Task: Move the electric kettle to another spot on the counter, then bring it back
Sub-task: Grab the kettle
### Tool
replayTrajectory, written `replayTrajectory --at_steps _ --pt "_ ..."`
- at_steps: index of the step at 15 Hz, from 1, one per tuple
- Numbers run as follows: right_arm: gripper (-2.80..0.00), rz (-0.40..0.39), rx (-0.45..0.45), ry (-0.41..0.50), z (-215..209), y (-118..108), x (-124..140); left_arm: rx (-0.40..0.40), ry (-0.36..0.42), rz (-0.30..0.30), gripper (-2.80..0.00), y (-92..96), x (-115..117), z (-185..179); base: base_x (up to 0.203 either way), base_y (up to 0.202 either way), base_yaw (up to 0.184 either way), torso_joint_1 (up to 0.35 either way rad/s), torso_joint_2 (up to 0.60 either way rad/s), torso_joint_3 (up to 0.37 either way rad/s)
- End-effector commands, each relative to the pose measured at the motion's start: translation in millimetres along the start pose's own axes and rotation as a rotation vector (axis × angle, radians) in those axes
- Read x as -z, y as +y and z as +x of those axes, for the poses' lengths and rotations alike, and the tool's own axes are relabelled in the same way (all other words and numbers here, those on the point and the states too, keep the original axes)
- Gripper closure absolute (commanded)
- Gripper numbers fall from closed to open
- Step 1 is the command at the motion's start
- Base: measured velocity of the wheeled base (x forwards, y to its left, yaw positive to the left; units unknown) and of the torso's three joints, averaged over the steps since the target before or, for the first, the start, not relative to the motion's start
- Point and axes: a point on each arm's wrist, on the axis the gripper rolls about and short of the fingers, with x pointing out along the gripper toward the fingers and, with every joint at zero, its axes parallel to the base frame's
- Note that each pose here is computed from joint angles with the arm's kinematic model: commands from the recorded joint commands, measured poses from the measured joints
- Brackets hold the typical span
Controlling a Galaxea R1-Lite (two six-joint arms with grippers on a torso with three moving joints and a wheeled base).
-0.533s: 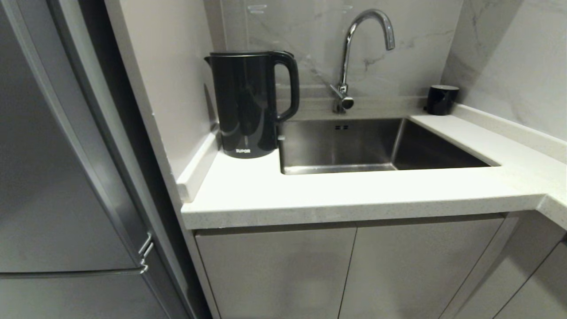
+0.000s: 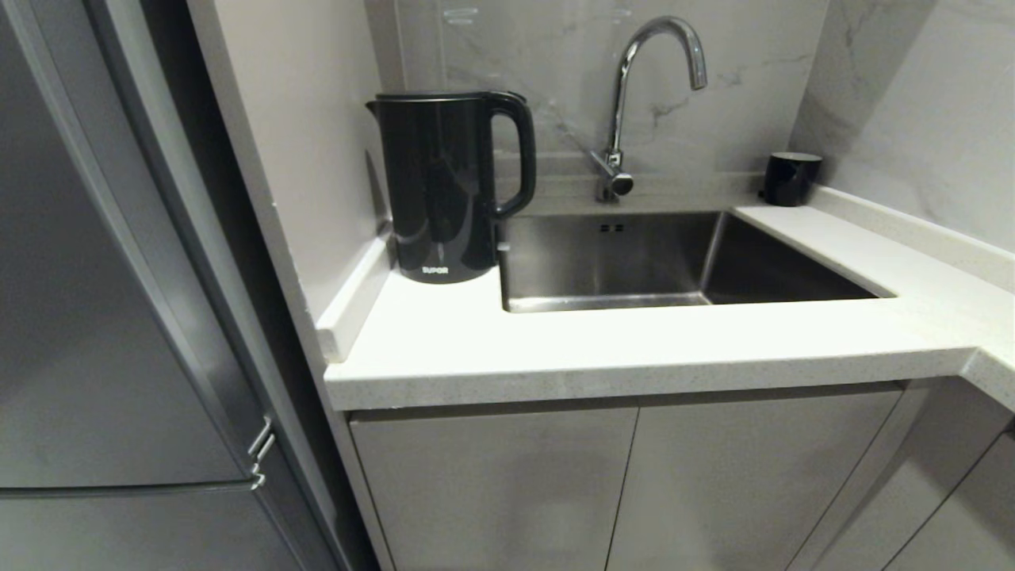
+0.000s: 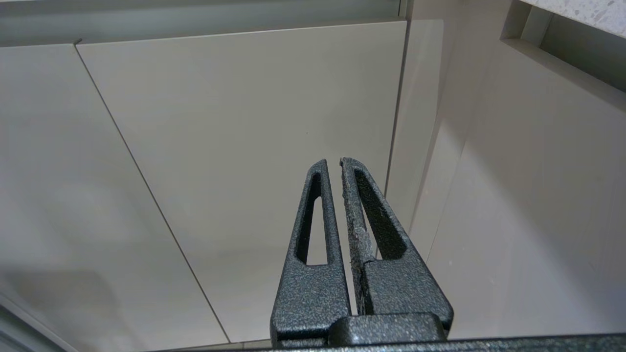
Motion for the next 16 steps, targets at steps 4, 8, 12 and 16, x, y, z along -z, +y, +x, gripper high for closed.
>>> replayTrajectory --at_steps 4,8,12,16 --pt "0.0 0.0 0.0 0.001 0.1 0.0 0.0 0.0 -0.001 0.0 0.0 0.0 0.0 0.0 0.0 0.0 0.0 0.0 0.0 0.0" --pt "0.0 0.0 0.0 0.001 0.1 0.0 0.0 0.0 -0.001 0.0 0.0 0.0 0.0 0.0 0.0 0.0 0.0 0.0 0.0 0.0" --pt "0.0 0.0 0.0 0.001 0.1 0.0 0.0 0.0 -0.001 0.0 0.0 0.0 0.0 0.0 0.0 0.0 0.0 0.0 0.0 0.0" --pt "0.0 -0.002 0.0 0.001 0.1 0.0 0.0 0.0 -0.001 0.0 0.0 0.0 0.0 0.0 0.0 0.0 0.0 0.0 0.0 0.0"
